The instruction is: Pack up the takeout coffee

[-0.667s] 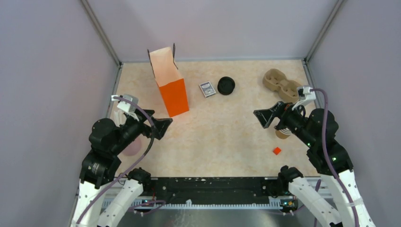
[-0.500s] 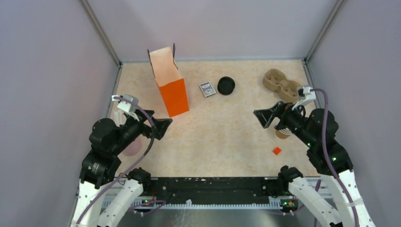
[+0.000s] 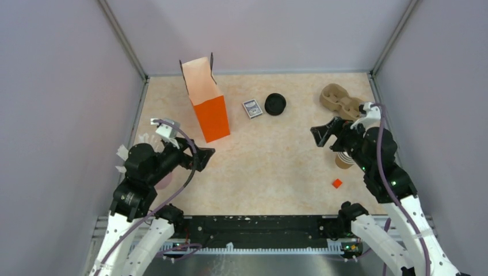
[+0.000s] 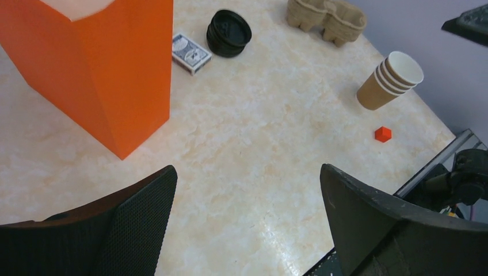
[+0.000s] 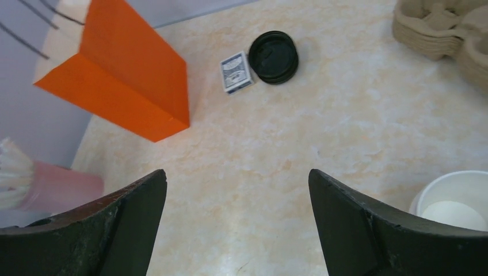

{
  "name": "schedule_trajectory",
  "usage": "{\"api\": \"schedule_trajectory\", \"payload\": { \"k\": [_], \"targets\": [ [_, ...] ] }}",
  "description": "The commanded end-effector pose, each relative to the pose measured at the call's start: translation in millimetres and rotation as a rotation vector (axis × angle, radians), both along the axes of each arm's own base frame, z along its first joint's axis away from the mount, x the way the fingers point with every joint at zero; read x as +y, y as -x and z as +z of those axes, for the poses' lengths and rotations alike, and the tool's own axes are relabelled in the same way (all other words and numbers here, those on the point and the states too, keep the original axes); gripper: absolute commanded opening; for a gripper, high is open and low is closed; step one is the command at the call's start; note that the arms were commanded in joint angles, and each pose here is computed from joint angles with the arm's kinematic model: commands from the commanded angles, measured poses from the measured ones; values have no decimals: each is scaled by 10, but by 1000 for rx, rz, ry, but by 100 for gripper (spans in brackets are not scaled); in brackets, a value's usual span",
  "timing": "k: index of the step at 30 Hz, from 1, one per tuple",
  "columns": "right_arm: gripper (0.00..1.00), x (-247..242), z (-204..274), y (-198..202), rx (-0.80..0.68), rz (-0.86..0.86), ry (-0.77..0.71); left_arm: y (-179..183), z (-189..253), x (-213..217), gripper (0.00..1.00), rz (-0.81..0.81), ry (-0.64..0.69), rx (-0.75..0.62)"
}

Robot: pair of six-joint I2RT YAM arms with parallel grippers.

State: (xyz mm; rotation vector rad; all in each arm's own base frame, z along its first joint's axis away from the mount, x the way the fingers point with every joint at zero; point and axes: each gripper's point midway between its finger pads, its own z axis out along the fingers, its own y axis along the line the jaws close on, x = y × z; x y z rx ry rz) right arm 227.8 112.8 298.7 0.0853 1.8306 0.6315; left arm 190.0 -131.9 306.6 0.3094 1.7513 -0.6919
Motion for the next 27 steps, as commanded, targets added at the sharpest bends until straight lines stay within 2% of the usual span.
{"api": "schedule_trajectory", "payload": {
  "k": [1, 6, 11, 12, 20, 25, 27],
  "targets": [
    [90, -274, -150, -388, 16, -188, 130, -135, -198, -44, 99, 2, 1, 8],
    [69, -778, -464, -654, 251, -470, 396, -208, -437, -17, 99, 33, -18, 50],
    [41, -915, -613, -553, 382, -539, 418, -144, -424, -15, 99, 23, -2, 17],
    [39, -951, -629, -523, 394, -547, 426, -133, -416, -7, 99, 25, 0, 9],
    [40, -1130, -898, -405, 554, -512, 539, -121, -413, -13, 99, 19, 5, 0],
    [38, -1176, -1082, -469, 589, -464, 520, -106, -407, -4, 99, 21, 4, -6],
    [35, -1135, -1144, -501, 598, -426, 509, -101, -396, 8, 99, 27, 6, -12]
  ]
}}
